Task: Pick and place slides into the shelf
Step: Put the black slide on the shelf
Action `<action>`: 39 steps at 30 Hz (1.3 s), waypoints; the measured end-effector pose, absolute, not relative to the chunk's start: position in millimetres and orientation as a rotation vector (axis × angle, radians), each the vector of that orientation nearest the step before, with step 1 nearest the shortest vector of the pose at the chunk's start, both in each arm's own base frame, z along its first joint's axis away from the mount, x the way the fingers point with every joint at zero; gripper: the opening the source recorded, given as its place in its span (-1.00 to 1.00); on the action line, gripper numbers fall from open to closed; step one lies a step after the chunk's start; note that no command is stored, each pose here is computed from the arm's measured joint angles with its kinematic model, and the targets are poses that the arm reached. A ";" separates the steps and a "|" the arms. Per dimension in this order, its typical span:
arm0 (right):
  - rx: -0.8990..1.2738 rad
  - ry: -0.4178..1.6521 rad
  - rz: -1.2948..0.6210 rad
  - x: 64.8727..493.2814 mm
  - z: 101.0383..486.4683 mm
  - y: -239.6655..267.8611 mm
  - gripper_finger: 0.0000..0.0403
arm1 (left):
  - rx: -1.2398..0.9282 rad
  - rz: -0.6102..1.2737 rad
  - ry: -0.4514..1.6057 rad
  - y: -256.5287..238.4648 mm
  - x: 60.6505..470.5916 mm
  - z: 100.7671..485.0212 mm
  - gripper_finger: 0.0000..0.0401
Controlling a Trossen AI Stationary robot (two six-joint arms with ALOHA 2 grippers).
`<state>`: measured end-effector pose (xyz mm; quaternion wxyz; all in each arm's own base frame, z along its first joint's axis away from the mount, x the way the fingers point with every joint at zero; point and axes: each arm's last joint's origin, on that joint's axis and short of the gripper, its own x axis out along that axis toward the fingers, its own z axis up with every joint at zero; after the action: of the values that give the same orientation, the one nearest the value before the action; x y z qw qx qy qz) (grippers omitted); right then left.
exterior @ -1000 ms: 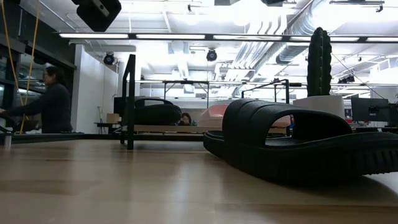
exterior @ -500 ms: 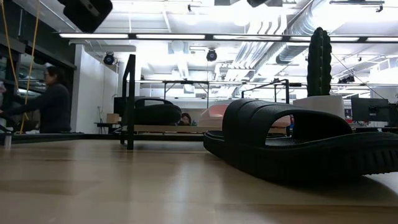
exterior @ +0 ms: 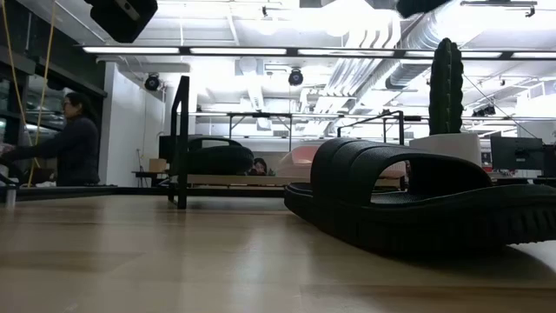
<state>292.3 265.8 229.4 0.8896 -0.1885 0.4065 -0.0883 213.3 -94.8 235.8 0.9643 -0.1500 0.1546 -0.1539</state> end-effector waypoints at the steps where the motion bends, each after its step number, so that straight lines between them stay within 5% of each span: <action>1: -0.382 0.857 -0.166 291.6 228.9 267.1 -0.46 | -0.302 -0.306 0.310 -94.7 213.4 236.0 -0.33; 15: -0.348 0.985 -0.055 281.3 220.2 276.0 -0.46 | -0.261 -0.270 0.253 -93.5 214.8 239.9 -0.33; 22: -0.418 1.078 -0.070 288.0 179.0 283.0 -0.46 | -0.258 -0.264 0.246 -93.3 214.9 240.4 -0.33; 39: -0.584 0.856 -0.202 283.9 172.0 296.1 -0.47 | -0.256 -0.239 0.242 -92.6 215.1 240.4 -0.33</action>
<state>283.9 296.1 172.0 0.8639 -0.2787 0.4084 -0.0963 215.1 -92.6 240.4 0.9775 -0.1270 0.1200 -0.1184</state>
